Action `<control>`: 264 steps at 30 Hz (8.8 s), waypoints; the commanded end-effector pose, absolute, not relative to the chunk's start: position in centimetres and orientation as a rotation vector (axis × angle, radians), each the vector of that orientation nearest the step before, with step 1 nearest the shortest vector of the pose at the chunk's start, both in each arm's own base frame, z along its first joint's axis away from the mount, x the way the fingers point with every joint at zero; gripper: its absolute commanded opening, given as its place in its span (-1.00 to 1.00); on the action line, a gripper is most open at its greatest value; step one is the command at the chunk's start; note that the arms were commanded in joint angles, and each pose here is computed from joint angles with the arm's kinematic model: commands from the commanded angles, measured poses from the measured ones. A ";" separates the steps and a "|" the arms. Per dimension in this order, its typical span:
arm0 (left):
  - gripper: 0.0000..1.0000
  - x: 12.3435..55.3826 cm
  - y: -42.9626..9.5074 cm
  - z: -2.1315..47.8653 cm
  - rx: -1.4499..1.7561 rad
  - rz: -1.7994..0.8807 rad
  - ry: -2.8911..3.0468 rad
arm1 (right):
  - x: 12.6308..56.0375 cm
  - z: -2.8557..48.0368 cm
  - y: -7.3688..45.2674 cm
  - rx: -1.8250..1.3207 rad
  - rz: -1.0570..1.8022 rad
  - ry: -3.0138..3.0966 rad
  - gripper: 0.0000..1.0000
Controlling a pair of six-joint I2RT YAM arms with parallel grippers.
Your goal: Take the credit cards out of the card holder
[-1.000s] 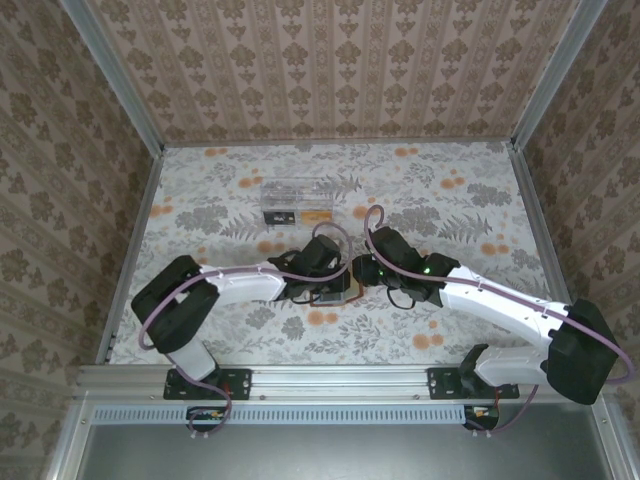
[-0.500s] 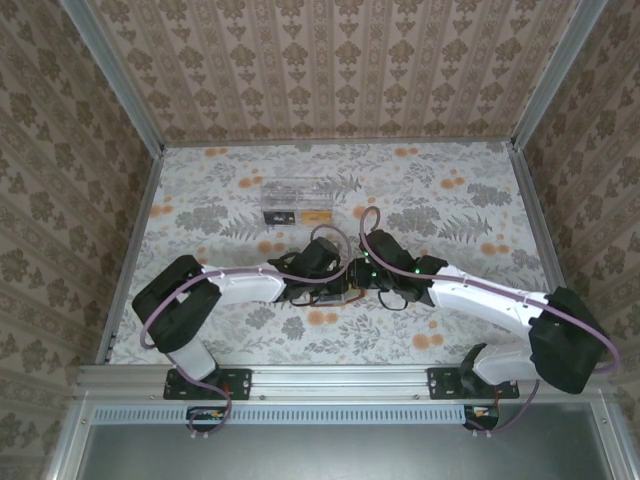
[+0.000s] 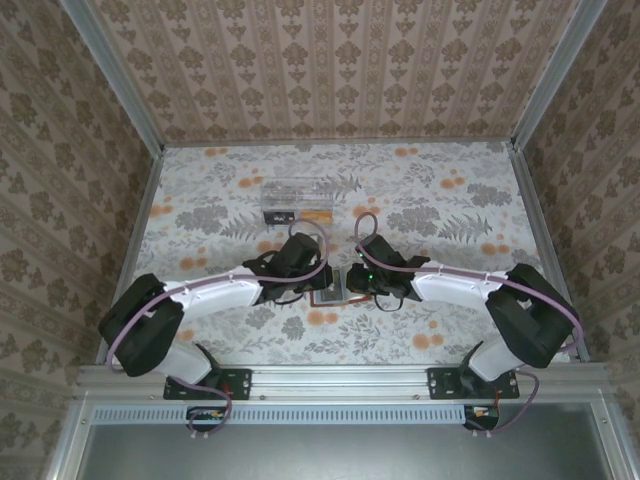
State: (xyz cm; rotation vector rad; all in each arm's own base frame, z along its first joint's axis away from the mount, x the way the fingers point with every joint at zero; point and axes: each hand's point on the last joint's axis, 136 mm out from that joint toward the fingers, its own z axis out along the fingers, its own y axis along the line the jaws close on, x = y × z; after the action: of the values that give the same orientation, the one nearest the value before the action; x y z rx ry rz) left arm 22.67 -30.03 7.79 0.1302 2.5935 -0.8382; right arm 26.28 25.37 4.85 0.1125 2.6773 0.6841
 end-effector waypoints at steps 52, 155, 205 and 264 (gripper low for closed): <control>-0.93 21.2 -26.2 1.3 0.079 -0.619 2.790 | 26.9 3.4 26.5 0.129 0.791 2.718 -0.56; -0.94 21.4 -29.3 1.3 0.250 -0.498 2.845 | 26.8 2.3 23.8 0.200 0.917 2.689 -1.00; 1.00 17.5 -10.0 23.7 -0.161 -0.560 2.143 | 31.9 23.6 33.8 -1.138 0.529 1.939 -1.00; 1.00 15.6 -4.5 23.8 -0.182 -0.372 2.110 | 46.2 9.2 43.0 -1.744 -0.267 1.693 -1.00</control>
State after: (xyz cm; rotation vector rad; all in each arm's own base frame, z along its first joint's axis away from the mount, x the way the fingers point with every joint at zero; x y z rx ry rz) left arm 15.68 -5.14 23.82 -0.1722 2.1156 -0.3991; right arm 45.09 43.27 9.32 -1.7649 1.6939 -0.2217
